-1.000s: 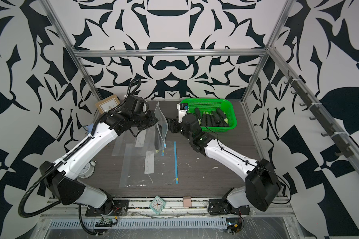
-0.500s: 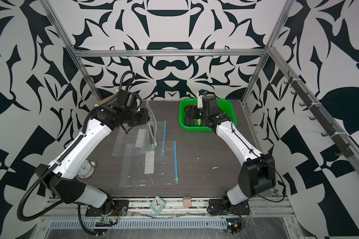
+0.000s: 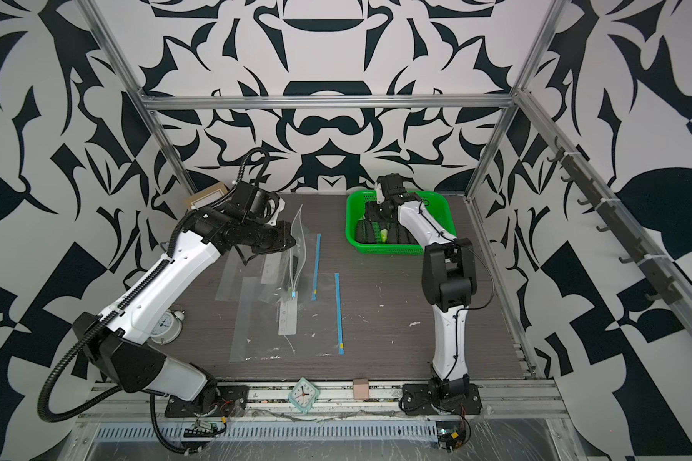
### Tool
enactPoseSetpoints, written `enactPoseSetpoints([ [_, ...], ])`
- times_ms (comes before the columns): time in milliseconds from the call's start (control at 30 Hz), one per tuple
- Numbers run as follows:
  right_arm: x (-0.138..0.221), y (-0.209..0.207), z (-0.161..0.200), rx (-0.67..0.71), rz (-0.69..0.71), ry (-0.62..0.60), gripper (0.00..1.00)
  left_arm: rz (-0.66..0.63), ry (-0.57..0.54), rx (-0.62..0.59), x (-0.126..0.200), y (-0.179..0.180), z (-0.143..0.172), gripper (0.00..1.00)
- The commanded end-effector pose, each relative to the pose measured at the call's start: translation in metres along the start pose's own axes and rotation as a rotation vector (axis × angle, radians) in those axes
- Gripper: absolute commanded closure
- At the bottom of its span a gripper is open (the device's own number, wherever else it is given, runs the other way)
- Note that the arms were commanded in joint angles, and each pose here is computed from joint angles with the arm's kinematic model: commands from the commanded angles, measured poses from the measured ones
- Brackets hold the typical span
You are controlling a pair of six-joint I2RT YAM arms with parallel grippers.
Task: Place the eggplant in a zip-top bag and seal the zipper
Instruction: Pick up the eggplant from the basket.
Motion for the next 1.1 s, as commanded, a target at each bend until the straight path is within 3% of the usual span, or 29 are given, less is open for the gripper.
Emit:
enactPoseSetpoints([
  [0,0.006,-0.004,-0.017,0.03,0.051,-0.02,0.33,0.027,-0.043,0.051,0.006,0.0,0.002,1.0],
  [367,-0.034,-0.019,-0.026,0.046,0.16,-0.013,0.47,0.019,-0.134,0.187,-0.006,0.012,0.006,1.0],
  [1067,-0.079,-0.032,-0.03,0.065,0.211,-0.022,0.49,0.006,-0.133,0.191,-0.01,0.011,0.0,1.0],
])
Point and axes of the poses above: each gripper's point midway between its finger pads, its own x axis back along the fingers, its own y axis along the line the jaws close on, z = x × y, the point moved 8 cm from there along x, back along the fingers, and after that the axes turned 3 degrees about -x, right-handed, at the moved point
